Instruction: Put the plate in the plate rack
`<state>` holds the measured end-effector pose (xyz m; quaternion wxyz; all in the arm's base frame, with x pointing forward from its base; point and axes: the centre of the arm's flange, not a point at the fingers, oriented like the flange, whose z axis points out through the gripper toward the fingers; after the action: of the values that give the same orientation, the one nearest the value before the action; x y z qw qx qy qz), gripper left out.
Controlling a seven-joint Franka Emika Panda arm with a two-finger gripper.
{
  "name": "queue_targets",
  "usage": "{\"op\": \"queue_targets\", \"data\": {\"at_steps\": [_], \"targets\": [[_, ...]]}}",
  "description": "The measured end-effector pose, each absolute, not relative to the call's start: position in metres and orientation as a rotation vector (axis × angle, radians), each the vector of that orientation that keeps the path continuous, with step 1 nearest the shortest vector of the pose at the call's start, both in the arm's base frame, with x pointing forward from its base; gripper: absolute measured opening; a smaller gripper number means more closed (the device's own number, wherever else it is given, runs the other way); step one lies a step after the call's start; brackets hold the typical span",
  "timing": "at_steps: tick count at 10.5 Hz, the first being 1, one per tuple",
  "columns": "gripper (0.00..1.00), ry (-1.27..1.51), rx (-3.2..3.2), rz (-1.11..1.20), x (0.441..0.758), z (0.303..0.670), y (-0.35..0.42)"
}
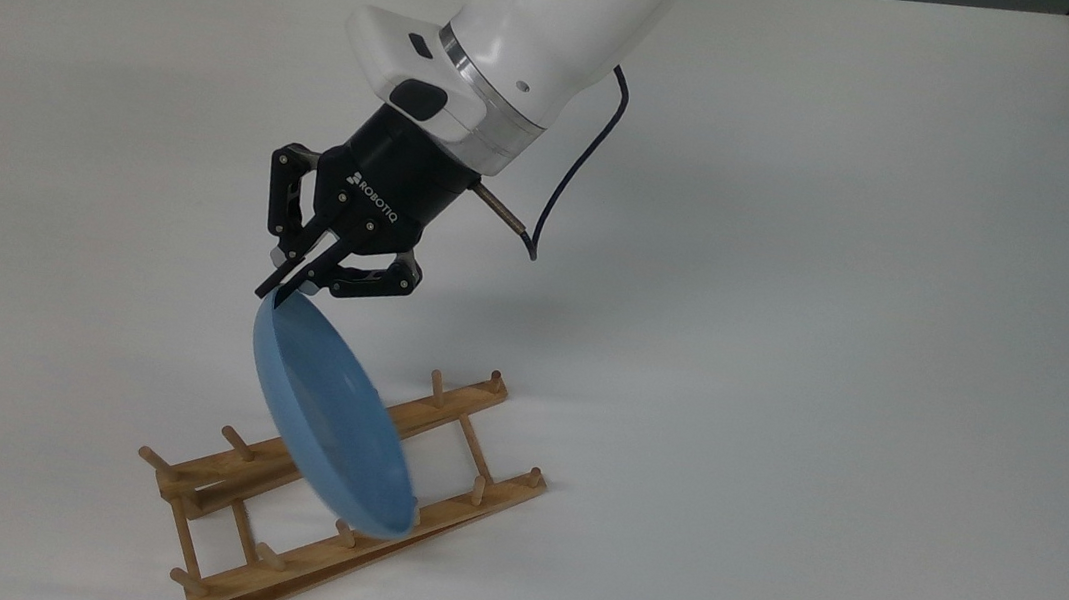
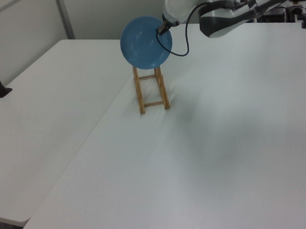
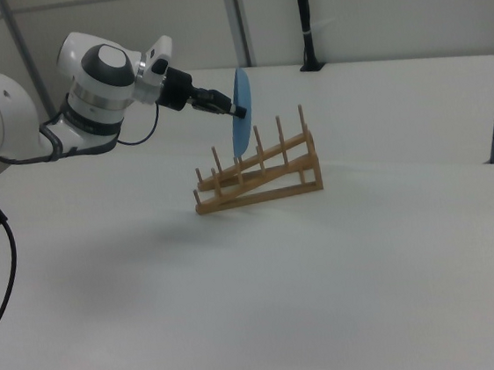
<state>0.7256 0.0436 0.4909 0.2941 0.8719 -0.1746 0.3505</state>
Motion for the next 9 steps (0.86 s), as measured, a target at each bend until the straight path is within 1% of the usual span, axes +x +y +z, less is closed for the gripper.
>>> {"op": "queue_targets", "data": {"at_steps": [6, 9], "targets": [[0.05, -0.498, 2.318, 0.925, 0.728, 0.482, 0.036], [0.05, -0.485, 2.325, 0.893, 0.732, 0.462, 0.037]]}}
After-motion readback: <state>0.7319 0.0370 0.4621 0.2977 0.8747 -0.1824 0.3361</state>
